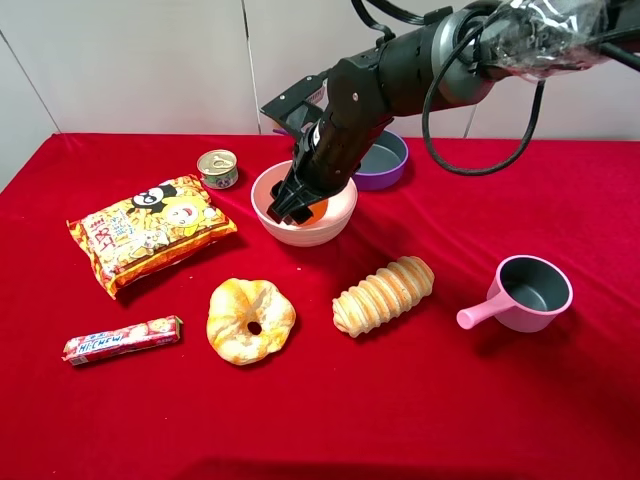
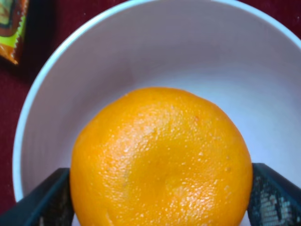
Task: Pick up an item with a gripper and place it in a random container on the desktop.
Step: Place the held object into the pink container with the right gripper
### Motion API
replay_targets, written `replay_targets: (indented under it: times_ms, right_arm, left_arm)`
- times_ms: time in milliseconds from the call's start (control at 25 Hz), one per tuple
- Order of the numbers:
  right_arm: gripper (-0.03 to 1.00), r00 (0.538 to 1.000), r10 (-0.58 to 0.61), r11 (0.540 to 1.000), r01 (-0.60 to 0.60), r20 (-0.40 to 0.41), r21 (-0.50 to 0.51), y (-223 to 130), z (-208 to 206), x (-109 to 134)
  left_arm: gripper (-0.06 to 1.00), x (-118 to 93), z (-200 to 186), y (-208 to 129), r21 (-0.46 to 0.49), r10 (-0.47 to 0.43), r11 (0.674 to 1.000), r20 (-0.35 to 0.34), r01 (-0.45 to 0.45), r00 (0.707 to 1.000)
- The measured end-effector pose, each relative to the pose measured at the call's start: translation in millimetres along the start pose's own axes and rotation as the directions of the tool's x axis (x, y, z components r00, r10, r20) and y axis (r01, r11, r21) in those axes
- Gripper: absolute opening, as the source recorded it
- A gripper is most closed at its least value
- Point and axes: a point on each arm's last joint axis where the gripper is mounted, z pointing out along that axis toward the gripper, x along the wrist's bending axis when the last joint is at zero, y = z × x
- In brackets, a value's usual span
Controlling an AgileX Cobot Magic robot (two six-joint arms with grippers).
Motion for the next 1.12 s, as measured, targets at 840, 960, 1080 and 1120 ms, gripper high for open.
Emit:
replay_targets:
  times_ms: [840, 960, 1080, 1120]
  right_arm:
    - [0.69, 1.0, -0.001, 1.0, 0.001, 0.003, -0.013, 1.2, 0.0, -0.3]
    - [0.69, 1.0, -0.001, 1.0, 0.001, 0.003, -0.013, 1.2, 0.0, -0.3]
    - [0.69, 1.0, -0.001, 1.0, 0.001, 0.004, -0.014, 1.4, -0.4, -0.4]
    - [0.69, 1.0, -0.001, 1.0, 0.001, 0.005, -0.018, 2.2, -2.1, -0.6]
  left_arm:
    - [0.97, 0.0, 0.0, 0.0, 0.0, 0.001, 1.0, 0.0, -0.001, 1.0]
    - [0.97, 0.0, 0.0, 0.0, 0.0, 0.001, 1.0, 0.0, -0.001, 1.0]
    - [0.97, 0.0, 0.0, 0.0, 0.0, 0.001, 1.0, 0.0, -0.001, 1.0]
    - [0.97, 0.0, 0.0, 0.0, 0.0, 0.001, 1.0, 0.0, -0.001, 1.0]
